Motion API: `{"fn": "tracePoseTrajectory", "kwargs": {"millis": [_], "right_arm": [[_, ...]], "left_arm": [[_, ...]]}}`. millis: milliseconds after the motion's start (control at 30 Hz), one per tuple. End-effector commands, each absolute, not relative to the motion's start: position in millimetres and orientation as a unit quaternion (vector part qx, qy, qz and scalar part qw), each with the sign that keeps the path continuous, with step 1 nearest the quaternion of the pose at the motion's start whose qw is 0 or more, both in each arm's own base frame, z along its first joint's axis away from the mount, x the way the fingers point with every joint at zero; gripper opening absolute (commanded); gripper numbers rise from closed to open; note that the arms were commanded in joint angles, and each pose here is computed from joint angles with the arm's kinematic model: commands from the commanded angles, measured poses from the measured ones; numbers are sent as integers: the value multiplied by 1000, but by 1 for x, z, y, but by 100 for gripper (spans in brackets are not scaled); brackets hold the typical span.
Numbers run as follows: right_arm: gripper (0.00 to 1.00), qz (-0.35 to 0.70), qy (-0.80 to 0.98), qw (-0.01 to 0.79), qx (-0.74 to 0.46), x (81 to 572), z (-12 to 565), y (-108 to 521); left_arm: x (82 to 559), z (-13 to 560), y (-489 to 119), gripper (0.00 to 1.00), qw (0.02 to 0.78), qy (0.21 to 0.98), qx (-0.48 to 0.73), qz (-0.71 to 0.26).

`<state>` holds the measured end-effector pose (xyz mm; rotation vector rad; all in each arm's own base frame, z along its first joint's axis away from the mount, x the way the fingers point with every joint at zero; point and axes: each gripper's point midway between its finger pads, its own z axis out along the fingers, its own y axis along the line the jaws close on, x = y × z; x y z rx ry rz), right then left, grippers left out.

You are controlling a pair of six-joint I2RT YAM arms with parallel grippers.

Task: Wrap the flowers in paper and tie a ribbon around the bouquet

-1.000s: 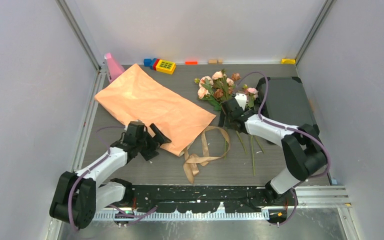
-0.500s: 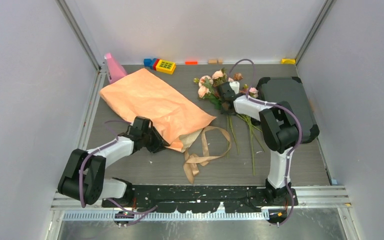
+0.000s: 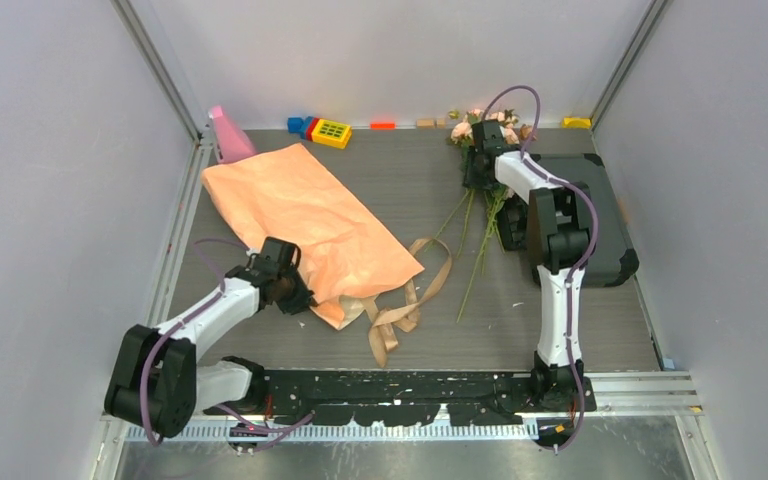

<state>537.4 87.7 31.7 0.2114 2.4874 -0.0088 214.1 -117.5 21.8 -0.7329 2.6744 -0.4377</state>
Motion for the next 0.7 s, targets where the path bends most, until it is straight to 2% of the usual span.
{"fn": "tracePoseTrajectory", "kwargs": {"millis": [0, 133, 267, 500, 667], "right_arm": [[49, 62, 925, 374, 25, 531, 106, 122], [64, 90, 915, 392, 37, 482, 144, 140], [78, 77, 927, 363, 49, 403, 129, 158], [86, 129, 957, 258, 41, 278, 90, 217], [87, 112, 966, 231, 41, 234, 69, 236]], "left_arm": [[207, 27, -93, 17, 197, 940, -258, -100], [213, 38, -86, 17, 221, 937, -257, -88], [220, 46, -86, 17, 232, 936, -251, -87], [221, 46, -84, 16, 234, 936, -249, -81], [216, 41, -81, 16, 226, 939, -250, -72]]}}
